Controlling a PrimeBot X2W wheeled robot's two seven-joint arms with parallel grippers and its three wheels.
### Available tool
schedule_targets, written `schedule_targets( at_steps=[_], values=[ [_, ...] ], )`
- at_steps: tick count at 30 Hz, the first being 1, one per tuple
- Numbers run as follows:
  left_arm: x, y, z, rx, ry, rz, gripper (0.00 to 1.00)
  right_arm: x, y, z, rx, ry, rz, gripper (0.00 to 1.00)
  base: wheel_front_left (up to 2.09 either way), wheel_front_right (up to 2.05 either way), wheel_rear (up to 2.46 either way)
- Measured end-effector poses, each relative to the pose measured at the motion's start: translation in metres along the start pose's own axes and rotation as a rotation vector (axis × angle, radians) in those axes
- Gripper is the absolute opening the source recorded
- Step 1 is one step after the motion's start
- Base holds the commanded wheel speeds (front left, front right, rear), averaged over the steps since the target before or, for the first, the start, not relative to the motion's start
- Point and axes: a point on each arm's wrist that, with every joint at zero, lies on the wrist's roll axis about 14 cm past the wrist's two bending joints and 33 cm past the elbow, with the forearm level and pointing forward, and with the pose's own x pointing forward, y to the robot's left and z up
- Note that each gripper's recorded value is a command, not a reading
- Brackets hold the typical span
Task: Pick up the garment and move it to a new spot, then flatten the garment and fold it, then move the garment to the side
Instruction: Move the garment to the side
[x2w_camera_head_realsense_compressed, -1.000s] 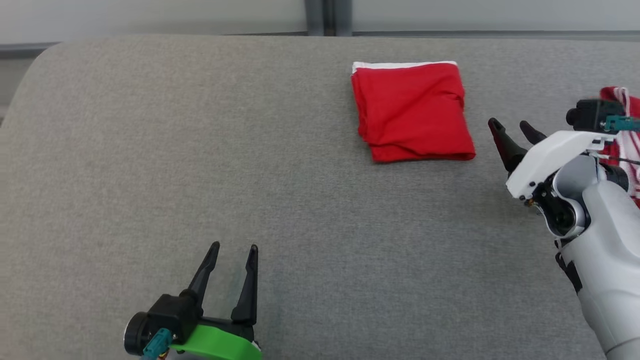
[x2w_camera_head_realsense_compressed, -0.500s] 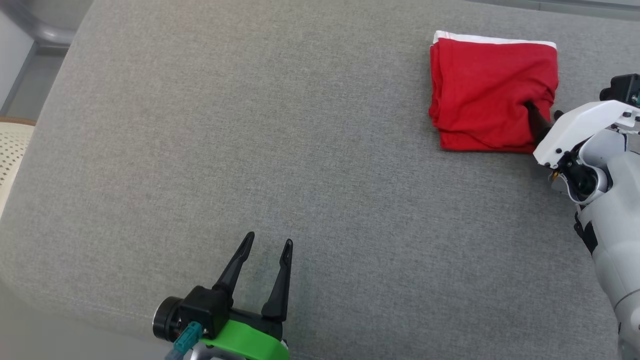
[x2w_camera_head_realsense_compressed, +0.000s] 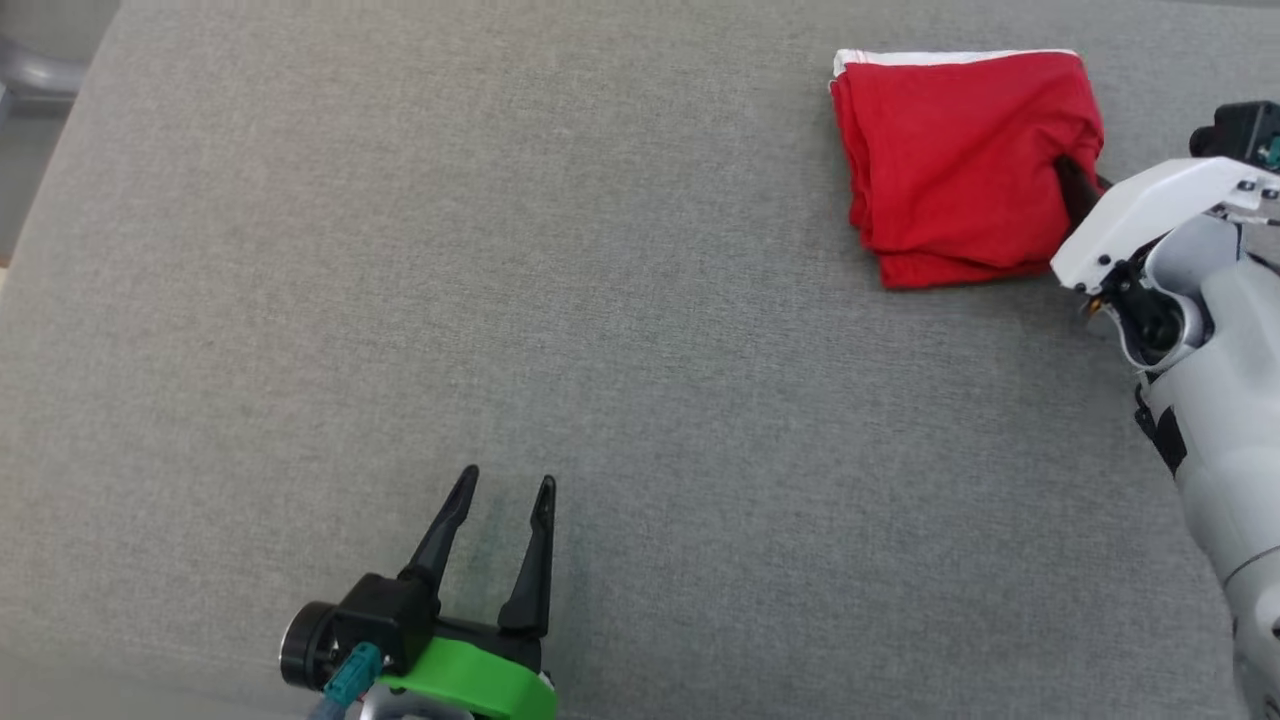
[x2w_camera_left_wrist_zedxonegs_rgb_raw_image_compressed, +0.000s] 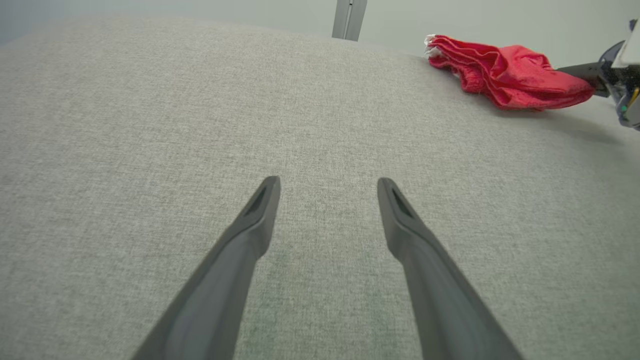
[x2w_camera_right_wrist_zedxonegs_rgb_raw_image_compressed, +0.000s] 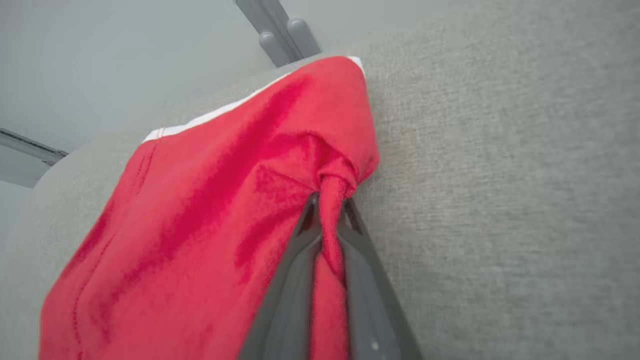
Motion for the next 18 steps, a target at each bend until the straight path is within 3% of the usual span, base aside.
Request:
schedule_targets(
  at_steps=[10, 18],
  values=[
    [0.037, -0.029, 0.015, -0.044, -0.050, -0.113, 1.00, -0.071, -0.091, 0.083, -0.173, -0.044, -0.149, 0.00, 0.00, 0.00, 0.00],
    [0.048, -0.045, -0.009, -0.070, 0.018, -0.168, 1.00, -0.130, -0.184, 0.097, -0.128, 0.002, -0.372, 0.00, 0.00, 0.00, 0.00]
  ],
)
